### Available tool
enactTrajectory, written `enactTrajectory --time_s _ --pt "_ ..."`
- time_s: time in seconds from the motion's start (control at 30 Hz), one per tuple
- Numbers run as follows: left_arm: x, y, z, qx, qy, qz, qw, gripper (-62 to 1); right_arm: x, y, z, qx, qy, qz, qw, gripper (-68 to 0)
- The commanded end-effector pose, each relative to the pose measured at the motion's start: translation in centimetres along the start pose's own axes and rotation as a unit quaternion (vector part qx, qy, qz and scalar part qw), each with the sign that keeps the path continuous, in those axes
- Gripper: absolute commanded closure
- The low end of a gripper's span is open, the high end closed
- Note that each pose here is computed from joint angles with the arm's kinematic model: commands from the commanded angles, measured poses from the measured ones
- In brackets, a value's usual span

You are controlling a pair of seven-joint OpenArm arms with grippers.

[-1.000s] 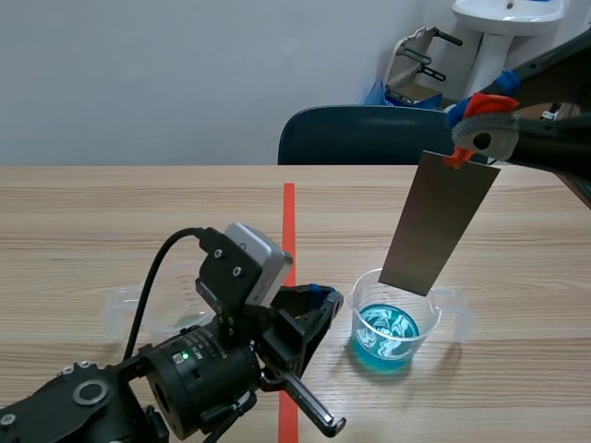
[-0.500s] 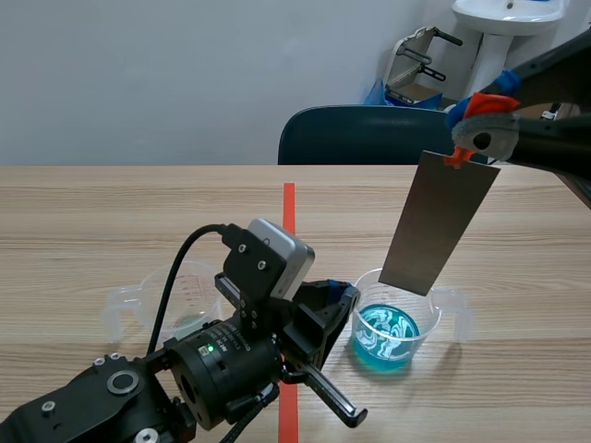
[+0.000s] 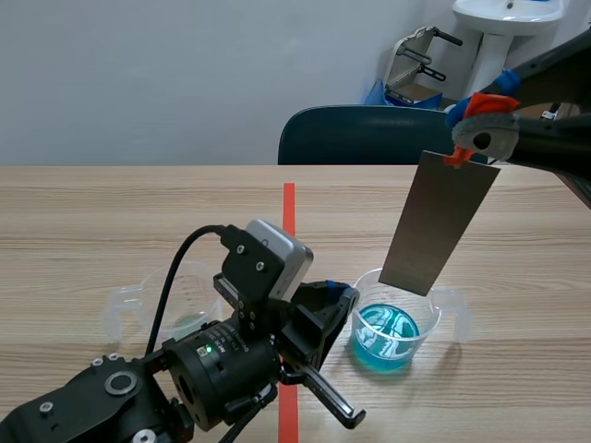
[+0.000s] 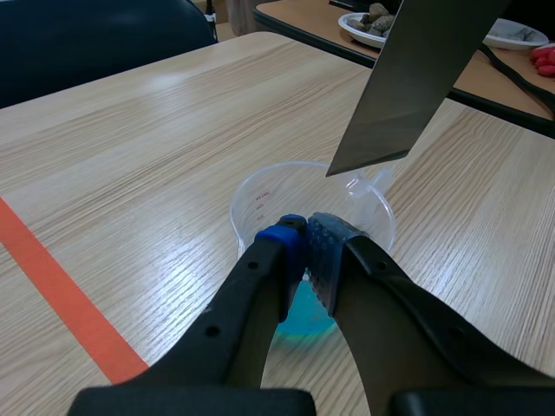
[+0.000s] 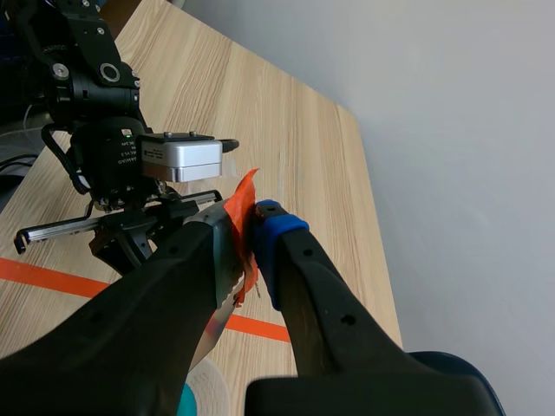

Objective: Do the redox reaction experiment

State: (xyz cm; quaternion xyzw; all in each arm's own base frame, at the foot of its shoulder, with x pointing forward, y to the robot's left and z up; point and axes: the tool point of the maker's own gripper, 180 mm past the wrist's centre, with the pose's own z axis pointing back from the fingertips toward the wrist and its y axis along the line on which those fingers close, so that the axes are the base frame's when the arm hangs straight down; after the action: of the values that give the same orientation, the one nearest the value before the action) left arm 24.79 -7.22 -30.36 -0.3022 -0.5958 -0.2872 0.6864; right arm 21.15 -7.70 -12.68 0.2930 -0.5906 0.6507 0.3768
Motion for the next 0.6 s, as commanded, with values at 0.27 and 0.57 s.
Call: enactTrajectory --time_s 0.27,0.57 --pt "0.4 -0.2 3.2 -0.001 -0.012 0.001 0.9999 -9.5 1.1 -0.6 0.1 -0.003 -0.016 0.008 0.9998 -0.7" --pt "1.6 -0.7 5.8 0.004 -0.016 0.004 0.9999 -29.0 1.1 -0.6 0.1 -0.003 -0.016 0.008 0.9998 -0.7"
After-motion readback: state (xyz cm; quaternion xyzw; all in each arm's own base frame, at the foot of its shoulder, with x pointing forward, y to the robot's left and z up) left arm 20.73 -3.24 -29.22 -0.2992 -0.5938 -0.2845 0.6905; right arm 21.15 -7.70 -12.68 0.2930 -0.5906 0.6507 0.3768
